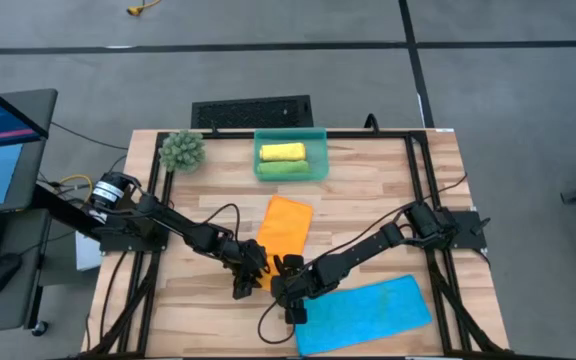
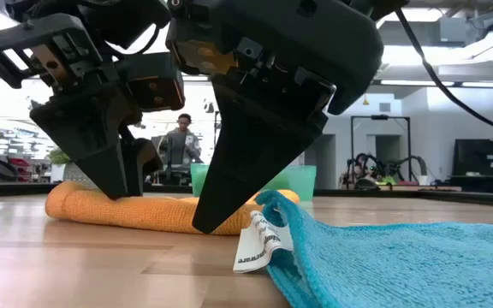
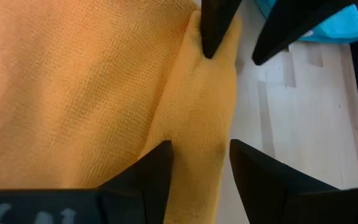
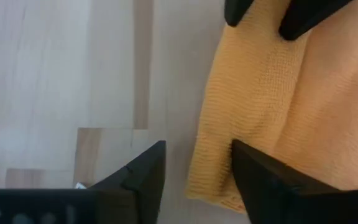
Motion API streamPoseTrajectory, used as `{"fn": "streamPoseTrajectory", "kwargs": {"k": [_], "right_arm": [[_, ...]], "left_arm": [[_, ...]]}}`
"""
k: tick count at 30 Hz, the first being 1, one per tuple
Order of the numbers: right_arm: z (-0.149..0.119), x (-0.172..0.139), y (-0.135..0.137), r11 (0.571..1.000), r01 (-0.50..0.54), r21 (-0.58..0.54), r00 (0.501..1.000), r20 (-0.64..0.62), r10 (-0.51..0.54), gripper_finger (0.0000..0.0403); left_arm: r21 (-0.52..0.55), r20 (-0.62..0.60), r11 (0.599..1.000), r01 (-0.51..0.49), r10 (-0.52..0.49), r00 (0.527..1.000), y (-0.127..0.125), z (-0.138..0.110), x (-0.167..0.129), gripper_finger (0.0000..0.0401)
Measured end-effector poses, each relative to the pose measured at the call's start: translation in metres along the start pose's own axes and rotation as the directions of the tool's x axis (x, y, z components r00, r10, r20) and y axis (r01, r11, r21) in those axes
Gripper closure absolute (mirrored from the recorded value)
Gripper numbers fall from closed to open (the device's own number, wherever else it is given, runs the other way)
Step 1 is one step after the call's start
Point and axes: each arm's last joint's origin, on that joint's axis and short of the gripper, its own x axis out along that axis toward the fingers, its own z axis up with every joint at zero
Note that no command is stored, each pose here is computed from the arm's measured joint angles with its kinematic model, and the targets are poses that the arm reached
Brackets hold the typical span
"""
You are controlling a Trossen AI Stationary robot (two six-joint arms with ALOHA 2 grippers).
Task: Roll microfiber towels into tight, uniform cylinder then place into a basket
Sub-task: Roll the orange towel
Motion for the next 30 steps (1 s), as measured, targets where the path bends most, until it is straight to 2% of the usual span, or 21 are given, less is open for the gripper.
{"fn": "streamPoseTrajectory", "kwargs": {"k": [3,10,12,16,22,27,30], "right_arm": [[0.001,0.001,-0.004,1.0,0.001,0.024,1.0,-0.004,-0.001,0.022],[0.004,0.002,-0.016,0.997,0.009,0.082,1.0,-0.008,-0.008,0.0359],[0.004,0.002,-0.017,0.996,0.006,0.09,1.0,-0.004,-0.006,0.0387],[0.005,0.003,-0.018,0.993,0.001,0.117,1.0,-0.004,-0.001,0.0382],[0.012,-0.001,-0.016,0.968,-0.056,0.247,0.997,0.058,0.043,0.0395],[0.019,-0.008,-0.014,0.921,-0.102,0.375,0.991,0.124,0.06,0.039],[0.019,-0.007,-0.015,0.891,-0.102,0.442,0.991,0.119,0.054,0.0397]], "left_arm": [[0.027,0.024,1.0,-0.008,0.007,1.0,-0.003,0.003,-0.009,0.0243],[0.051,0.037,0.992,-0.112,0.111,0.993,-0.007,0.004,-0.043,0.0243],[0.054,0.019,0.99,-0.133,0.132,0.991,-0.009,0.001,-0.052,0.0243],[0.085,0.014,0.983,-0.164,0.164,0.986,-0.019,-0.006,-0.066,0.0243],[0.169,0.059,0.966,-0.194,0.187,0.981,-0.044,-0.019,-0.071,0.0243],[0.225,0.082,0.945,-0.239,0.226,0.971,-0.056,-0.03,-0.065,0.0243],[0.237,0.097,0.939,-0.247,0.23,0.968,-0.06,-0.032,-0.057,0.0243]]}}
